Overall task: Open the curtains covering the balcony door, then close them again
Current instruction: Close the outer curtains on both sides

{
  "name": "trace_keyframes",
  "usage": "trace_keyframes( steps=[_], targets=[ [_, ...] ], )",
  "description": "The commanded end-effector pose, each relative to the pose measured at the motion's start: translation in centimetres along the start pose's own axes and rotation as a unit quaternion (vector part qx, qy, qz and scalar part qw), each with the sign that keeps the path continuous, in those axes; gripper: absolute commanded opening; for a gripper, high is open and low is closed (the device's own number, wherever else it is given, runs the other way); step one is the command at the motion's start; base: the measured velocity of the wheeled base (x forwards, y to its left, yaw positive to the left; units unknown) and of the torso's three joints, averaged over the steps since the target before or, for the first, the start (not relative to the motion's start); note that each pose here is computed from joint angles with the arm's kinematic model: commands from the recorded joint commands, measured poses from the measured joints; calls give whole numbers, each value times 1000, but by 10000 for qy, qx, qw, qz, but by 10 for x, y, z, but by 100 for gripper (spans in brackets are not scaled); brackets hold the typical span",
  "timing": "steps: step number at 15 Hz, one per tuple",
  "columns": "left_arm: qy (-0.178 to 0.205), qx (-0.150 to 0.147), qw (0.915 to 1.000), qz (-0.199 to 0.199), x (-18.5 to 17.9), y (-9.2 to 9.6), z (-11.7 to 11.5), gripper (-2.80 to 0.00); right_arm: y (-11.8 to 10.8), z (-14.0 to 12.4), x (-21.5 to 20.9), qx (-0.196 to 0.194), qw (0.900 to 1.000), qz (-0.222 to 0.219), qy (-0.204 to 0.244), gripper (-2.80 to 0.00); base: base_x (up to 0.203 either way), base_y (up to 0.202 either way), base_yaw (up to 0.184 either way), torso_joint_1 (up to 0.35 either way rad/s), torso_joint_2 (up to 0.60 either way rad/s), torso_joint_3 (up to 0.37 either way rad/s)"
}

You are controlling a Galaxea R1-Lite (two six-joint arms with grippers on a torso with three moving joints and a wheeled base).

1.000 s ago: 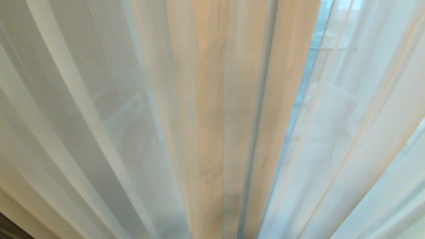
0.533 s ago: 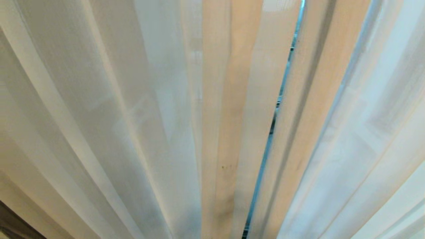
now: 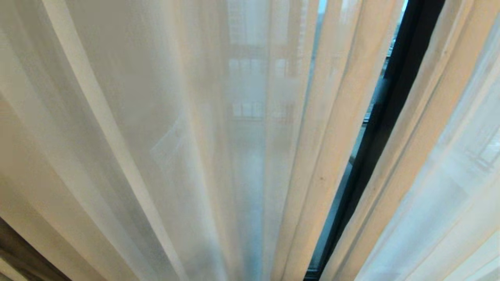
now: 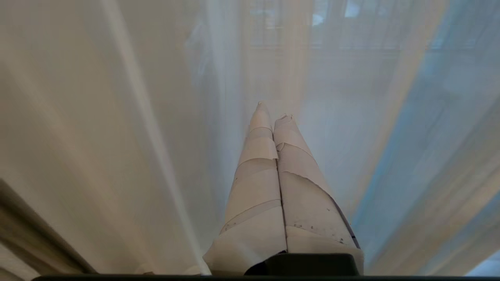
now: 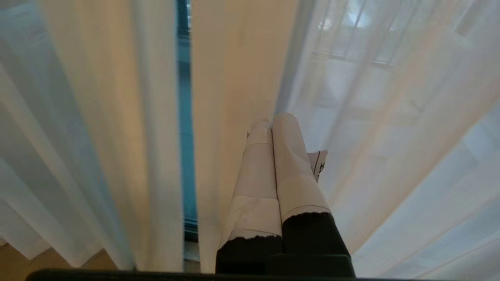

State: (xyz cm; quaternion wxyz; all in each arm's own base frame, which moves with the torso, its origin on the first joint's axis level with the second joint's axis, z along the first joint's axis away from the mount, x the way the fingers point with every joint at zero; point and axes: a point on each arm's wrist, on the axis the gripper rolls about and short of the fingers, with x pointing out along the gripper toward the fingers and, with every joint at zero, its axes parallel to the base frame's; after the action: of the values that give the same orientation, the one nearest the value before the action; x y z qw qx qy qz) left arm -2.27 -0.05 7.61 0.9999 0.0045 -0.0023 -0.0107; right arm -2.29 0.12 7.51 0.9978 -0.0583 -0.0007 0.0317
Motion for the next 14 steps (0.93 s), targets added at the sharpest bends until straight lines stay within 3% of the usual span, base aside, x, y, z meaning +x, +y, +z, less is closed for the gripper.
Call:
trace_keyframes(
  steps=[1, 14],
  targets=[
    [-8, 2, 10000, 0, 0, 0, 0, -280, 0, 0, 0, -6, 10000, 6, 3, -280, 0, 193, 2, -2, 7, 3],
    [-8, -6, 10000, 0, 0, 0, 0, -280, 0, 0, 0, -6, 10000, 6, 3, -280, 0, 189, 0, 2, 2, 2]
  ],
)
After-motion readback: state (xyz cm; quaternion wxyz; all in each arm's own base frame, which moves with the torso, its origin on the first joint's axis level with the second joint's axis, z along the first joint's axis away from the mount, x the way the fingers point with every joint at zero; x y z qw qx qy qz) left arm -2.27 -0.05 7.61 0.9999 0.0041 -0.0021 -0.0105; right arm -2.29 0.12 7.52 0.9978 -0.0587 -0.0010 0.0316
